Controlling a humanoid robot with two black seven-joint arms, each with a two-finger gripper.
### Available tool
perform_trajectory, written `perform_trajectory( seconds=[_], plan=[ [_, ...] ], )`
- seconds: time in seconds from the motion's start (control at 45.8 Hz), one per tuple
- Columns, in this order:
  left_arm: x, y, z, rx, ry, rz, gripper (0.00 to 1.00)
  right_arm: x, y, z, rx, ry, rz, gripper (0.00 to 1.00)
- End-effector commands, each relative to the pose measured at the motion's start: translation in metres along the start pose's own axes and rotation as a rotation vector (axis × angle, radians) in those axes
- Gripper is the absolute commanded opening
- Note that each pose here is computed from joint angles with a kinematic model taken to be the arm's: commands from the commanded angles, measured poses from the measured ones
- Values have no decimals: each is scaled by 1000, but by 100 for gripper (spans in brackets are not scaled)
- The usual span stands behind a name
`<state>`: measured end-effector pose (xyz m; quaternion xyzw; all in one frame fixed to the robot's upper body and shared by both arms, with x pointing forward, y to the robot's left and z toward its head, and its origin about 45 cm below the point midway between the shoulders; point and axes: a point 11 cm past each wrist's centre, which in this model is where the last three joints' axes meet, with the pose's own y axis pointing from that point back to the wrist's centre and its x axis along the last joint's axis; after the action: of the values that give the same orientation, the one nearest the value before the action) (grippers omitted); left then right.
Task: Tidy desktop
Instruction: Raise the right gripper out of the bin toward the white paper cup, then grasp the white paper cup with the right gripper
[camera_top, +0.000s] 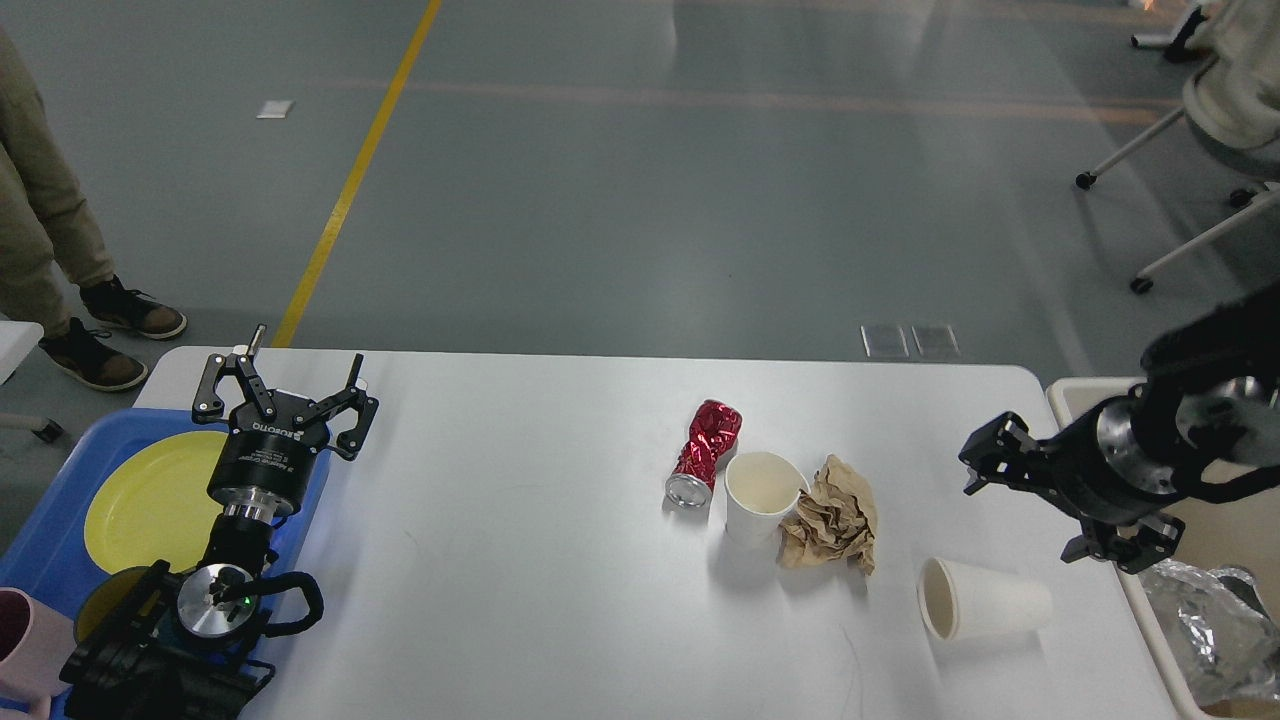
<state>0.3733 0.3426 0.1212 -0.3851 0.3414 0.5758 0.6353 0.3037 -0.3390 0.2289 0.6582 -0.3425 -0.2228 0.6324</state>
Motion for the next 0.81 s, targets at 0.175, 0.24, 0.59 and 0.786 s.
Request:
perform_trajectory(
  seconds=[0.175,0.24,0.59,0.786],
  plan=[
    [0,0,0,-1,1,1,96,5,-56,15,32,-432,-68,100],
    [0,0,0,0,0,0,96,0,-68,18,30,-464,-87,100],
    [0,0,0,-1,1,1,96,0,-116,43,1,-532,-69,100],
    [0,0,0,0,0,0,96,-7,-146,54,10,-587,-89,100]
  ],
)
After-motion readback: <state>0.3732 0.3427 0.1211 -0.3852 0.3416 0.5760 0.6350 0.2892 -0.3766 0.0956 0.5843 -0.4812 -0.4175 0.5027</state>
